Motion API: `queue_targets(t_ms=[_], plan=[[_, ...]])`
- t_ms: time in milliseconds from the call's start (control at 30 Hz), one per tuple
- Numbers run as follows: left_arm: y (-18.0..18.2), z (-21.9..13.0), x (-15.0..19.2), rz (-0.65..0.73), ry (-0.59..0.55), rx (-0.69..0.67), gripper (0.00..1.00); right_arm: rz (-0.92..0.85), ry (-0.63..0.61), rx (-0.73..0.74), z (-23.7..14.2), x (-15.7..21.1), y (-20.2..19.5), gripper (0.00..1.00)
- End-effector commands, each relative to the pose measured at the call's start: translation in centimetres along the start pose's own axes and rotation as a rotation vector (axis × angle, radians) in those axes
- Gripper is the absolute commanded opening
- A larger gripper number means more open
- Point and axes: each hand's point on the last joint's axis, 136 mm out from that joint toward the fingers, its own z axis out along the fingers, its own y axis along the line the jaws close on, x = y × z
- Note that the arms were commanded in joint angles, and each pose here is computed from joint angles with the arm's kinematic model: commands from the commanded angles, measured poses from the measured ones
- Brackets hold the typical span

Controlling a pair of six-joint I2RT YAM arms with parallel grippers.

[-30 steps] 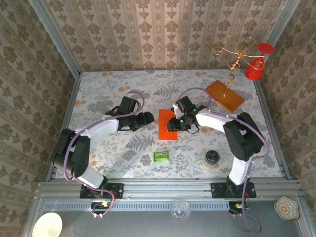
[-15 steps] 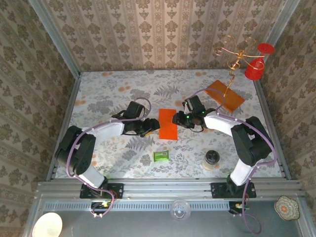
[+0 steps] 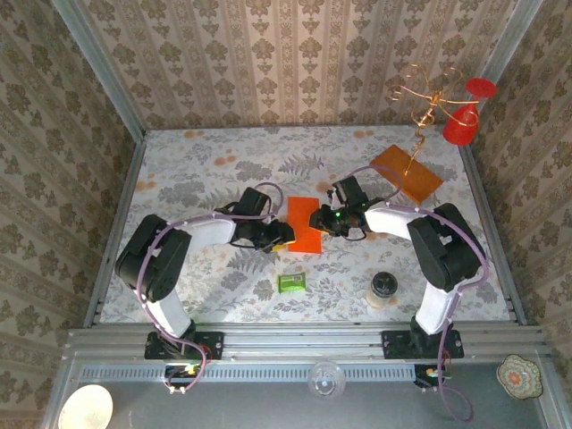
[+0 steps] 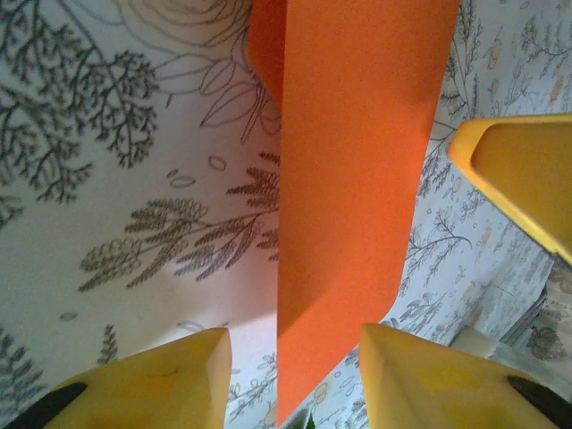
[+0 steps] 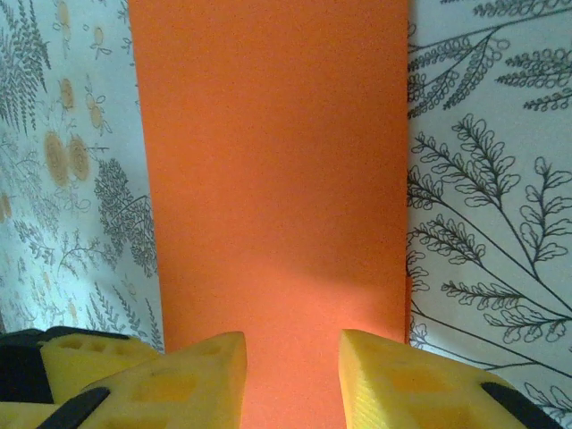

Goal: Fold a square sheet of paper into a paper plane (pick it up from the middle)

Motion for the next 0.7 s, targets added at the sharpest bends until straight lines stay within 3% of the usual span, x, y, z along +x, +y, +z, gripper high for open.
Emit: queue_targets(t_ms=[0, 500, 667], plan=[[-2.0, 0.2, -1.2, 0.047, -0.005, 0.056, 0.42, 0.016, 0.018, -0.035, 0.3, -0.3, 0.6, 0.35], [-2.0, 0.8, -5.2, 0.027, -0.029, 0.098, 0.33, 0.021, 0.07, 0.023, 2.0, 0.5, -1.3, 0.33], [-2.8, 1.4, -5.4, 0.055, 0.014, 0.128, 0.29, 0.019, 0.069, 0.033, 2.0, 0.5, -1.6, 0.33]])
